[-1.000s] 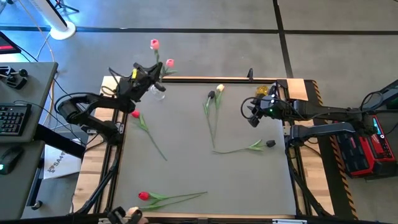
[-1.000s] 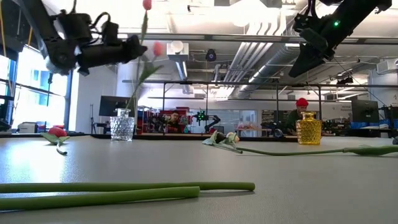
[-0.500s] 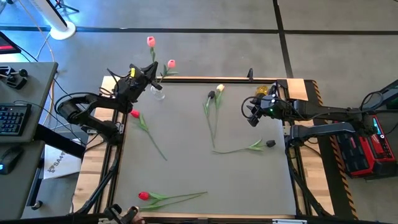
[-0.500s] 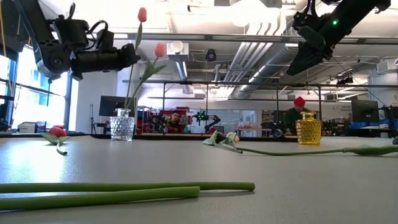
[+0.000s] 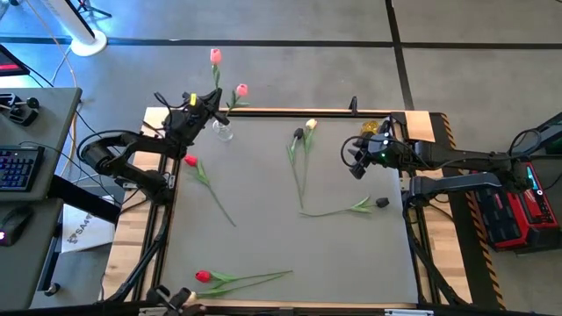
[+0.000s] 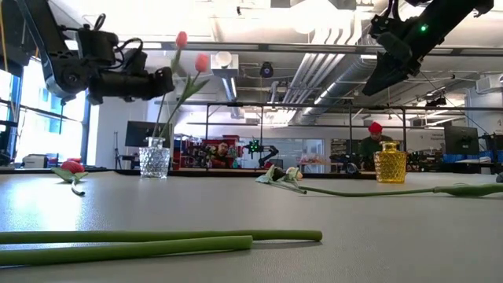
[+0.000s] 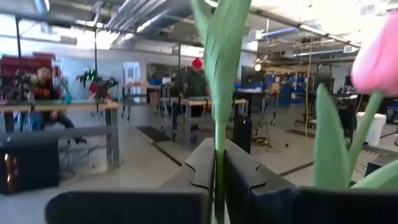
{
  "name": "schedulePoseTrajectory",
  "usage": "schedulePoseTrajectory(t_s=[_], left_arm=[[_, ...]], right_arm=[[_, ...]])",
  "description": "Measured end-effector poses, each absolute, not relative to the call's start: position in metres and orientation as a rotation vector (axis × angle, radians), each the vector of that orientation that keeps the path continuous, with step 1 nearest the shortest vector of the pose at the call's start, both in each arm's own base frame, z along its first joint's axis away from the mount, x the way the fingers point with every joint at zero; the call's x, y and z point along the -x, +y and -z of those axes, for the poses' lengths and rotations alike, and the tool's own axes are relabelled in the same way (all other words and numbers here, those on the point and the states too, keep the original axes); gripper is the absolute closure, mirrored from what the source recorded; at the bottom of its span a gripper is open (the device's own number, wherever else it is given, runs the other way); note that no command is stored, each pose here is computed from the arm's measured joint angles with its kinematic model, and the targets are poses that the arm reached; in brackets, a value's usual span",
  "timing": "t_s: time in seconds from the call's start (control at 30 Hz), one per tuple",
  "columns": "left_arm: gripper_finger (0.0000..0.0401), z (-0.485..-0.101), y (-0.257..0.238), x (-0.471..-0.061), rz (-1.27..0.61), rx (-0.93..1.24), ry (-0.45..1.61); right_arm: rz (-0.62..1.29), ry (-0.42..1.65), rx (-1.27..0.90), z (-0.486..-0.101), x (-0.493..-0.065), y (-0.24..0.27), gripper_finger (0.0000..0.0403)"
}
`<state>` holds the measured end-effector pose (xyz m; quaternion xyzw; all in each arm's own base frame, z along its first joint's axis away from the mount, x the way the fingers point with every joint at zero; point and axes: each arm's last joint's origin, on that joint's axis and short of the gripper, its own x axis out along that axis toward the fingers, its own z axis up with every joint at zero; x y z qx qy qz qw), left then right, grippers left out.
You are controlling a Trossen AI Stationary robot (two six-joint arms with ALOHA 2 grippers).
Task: Sort flowers into vase by color
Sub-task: Put the pink flower into the transparent vase, then put the top black flower into the transparent vase
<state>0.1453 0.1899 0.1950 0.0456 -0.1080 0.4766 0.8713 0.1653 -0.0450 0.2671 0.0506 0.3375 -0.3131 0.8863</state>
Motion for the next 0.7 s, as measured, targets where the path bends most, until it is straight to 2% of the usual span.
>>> schedulePoseTrajectory(t_s=[0.23, 0.4, 0.53, 0.7], left_arm=[[0.0314, -0.190, 0.191, -0.145, -0.996, -0.040, -0.195], [0.0268, -0.194, 0.188, -0.145, -0.946, -0.014, -0.189], [0.0249, -0.210, 0.179, -0.140, -0.884, -0.077, -0.192], [0.0245, -0.234, 0.159, -0.131, -0.779, -0.108, -0.190]], right_arm=[[0.624, 0.694, -0.161, -0.267, -0.166, -0.044, 0.0295], [0.646, 0.659, -0.285, -0.267, -0.166, -0.043, 0.0295], [0.585, 0.621, -0.426, -0.268, -0.169, -0.041, 0.0295], [0.572, 0.616, -0.486, -0.266, -0.175, -0.036, 0.0295]])
